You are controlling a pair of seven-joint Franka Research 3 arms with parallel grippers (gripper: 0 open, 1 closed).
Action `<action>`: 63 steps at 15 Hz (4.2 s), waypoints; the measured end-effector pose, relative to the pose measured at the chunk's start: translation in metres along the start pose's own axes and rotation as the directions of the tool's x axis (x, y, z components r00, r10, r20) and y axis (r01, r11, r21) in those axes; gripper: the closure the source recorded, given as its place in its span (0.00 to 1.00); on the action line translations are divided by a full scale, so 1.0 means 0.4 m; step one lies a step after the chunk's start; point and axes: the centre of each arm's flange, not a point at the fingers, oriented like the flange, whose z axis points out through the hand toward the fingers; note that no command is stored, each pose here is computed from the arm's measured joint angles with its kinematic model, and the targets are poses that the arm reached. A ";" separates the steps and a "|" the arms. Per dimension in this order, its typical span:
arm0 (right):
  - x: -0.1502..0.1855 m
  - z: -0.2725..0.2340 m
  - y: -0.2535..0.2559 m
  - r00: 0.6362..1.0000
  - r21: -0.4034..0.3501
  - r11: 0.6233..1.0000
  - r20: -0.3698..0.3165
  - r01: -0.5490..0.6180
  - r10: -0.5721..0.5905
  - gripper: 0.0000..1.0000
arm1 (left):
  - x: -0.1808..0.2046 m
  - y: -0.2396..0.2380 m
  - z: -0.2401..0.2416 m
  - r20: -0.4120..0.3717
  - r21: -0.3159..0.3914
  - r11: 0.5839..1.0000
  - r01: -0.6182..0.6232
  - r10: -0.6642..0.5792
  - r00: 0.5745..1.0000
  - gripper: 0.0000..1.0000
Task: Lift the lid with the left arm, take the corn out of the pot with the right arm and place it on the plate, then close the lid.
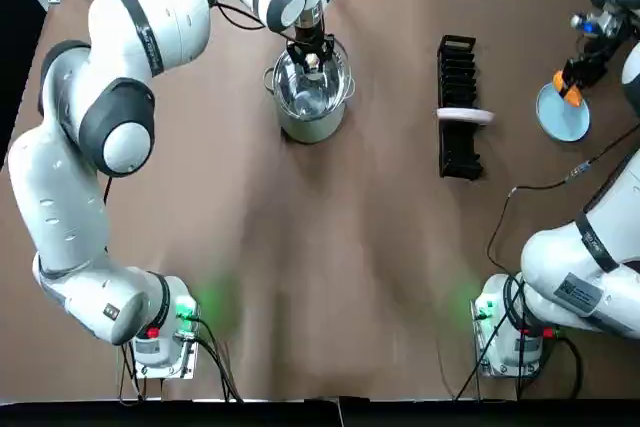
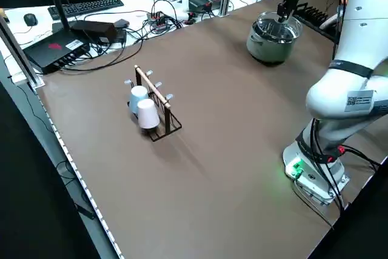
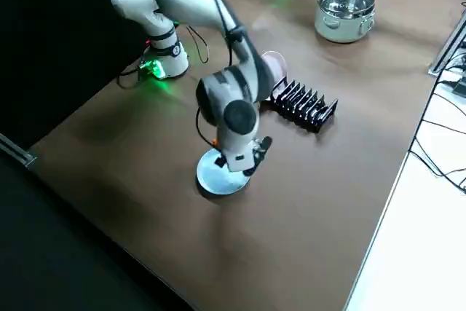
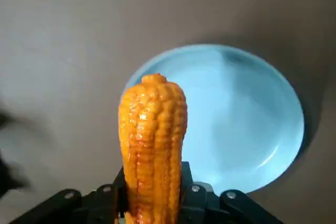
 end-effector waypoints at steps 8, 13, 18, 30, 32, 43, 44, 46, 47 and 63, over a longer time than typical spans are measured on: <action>-0.039 0.088 0.038 1.000 -0.003 1.000 -0.015 0.005 -0.005 0.61 | 0.001 -0.026 0.008 0.042 0.052 0.999 0.009 -0.011 0.999 0.49; -0.029 0.061 0.046 0.998 -0.035 0.999 -0.061 0.004 -0.006 0.56 | 0.001 -0.026 0.022 0.049 0.056 0.998 0.009 -0.011 0.999 0.49; -0.023 0.045 0.048 0.997 -0.046 0.999 -0.076 0.006 -0.009 0.35 | 0.005 -0.025 0.037 0.048 0.051 0.999 0.009 -0.012 0.999 0.49; 0.002 -0.498 -0.382 0.981 -0.111 0.982 -0.100 0.155 -0.166 0.01 | 0.009 -0.027 0.039 0.045 0.051 0.999 0.012 -0.015 0.999 0.49; 0.002 -0.564 -0.508 0.980 -0.134 0.981 -0.121 0.143 -0.159 0.00 | 0.011 -0.029 0.039 0.044 0.051 0.999 0.013 -0.016 0.999 0.49; -0.221 -0.774 -0.984 0.958 -0.182 0.974 -0.224 0.138 -0.178 0.00 | 0.030 -0.025 0.011 0.016 0.025 0.999 0.023 -0.023 1.000 0.04; -0.238 -0.768 -0.995 0.958 -0.182 0.973 -0.220 0.145 -0.184 0.00 | 0.041 -0.029 -0.007 0.004 0.016 0.999 0.029 -0.029 1.000 0.00; -0.273 -0.747 -1.019 0.958 -0.184 0.969 -0.204 0.162 -0.199 0.00 | 0.096 -0.082 -0.109 -0.053 -0.016 0.998 0.066 -0.067 0.996 0.00; -0.281 -0.739 -1.025 0.958 -0.186 0.968 -0.202 0.166 -0.203 0.00 | 0.116 -0.115 -0.157 -0.074 -0.022 0.997 0.074 -0.075 0.994 0.00; -0.316 -0.671 -1.007 0.943 -0.229 0.960 -0.252 0.159 -0.216 0.00 | 0.051 -0.615 -0.644 0.071 0.182 0.980 -0.086 0.074 0.995 0.00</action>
